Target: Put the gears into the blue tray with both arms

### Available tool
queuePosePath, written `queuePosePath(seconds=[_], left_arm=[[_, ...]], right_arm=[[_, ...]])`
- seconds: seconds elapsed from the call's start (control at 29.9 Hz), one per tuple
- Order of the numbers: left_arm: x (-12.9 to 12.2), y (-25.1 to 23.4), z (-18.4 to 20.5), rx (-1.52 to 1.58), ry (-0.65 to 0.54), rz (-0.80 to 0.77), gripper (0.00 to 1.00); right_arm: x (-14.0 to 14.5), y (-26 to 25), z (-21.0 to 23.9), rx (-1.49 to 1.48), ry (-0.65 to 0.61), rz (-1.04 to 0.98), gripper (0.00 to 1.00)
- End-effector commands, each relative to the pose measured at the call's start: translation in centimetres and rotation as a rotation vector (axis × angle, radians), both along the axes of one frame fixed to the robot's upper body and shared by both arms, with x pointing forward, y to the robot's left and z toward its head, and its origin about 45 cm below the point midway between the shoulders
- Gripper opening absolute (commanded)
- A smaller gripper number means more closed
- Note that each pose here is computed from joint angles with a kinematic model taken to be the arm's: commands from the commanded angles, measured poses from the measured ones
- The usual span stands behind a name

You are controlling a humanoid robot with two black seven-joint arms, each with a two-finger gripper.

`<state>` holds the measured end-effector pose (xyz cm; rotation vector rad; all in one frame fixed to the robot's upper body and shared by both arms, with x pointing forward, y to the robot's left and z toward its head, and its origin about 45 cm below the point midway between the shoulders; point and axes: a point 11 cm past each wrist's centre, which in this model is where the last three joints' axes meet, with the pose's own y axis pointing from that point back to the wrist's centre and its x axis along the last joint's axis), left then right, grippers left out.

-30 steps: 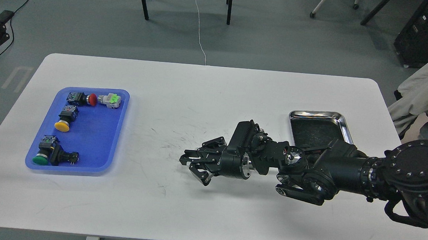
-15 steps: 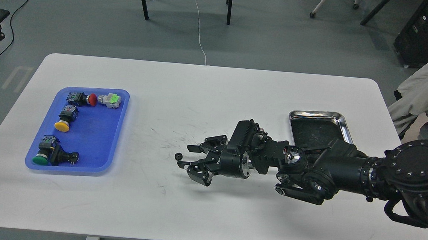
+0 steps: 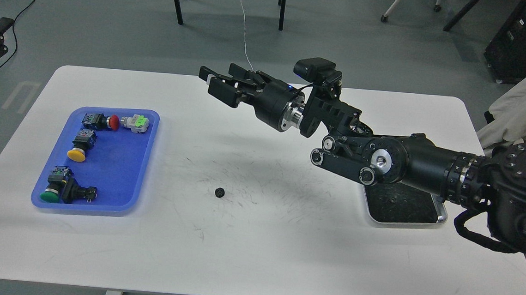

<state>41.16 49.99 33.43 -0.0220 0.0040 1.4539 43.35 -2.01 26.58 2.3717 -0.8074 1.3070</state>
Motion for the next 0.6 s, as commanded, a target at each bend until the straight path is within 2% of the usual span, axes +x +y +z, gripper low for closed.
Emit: queuePosePath(seconds=[0.0, 0.1, 0.2, 0.3, 0.47, 0.57], left_arm=[[0.2, -0.6, 0.3, 0.004, -0.009, 0.01, 0.98], [0.2, -0.8, 1.0, -0.003, -0.026, 0.016, 0.98], [0.1, -0.6, 1.1, 0.0, -0.037, 0.03, 0.98], [0.2, -1.3, 1.0, -0.01, -0.04, 0.021, 0.98], [0.0, -1.2, -0.4, -0.026, -0.036, 0.075, 0.98], [0.2, -1.9, -1.5, -0.043, -0.032, 0.086, 0.98]], right_arm=[[1.8, -0.7, 2.2, 0.117, 0.053, -0.088, 0.84], [3.9, -3.1, 4.2, 0.276, 0.128, -0.215, 0.93], [5.5, -5.3, 5.7, 0.462, 0.248, -0.314, 0.94], [7.0, -8.4, 5.9, 0.564, 0.317, -0.424, 0.95], [8.0, -11.9, 5.6, 0.639, 0.36, -0.528, 0.95], [8.8, -15.6, 6.0, 0.689, 0.387, -0.617, 0.95]])
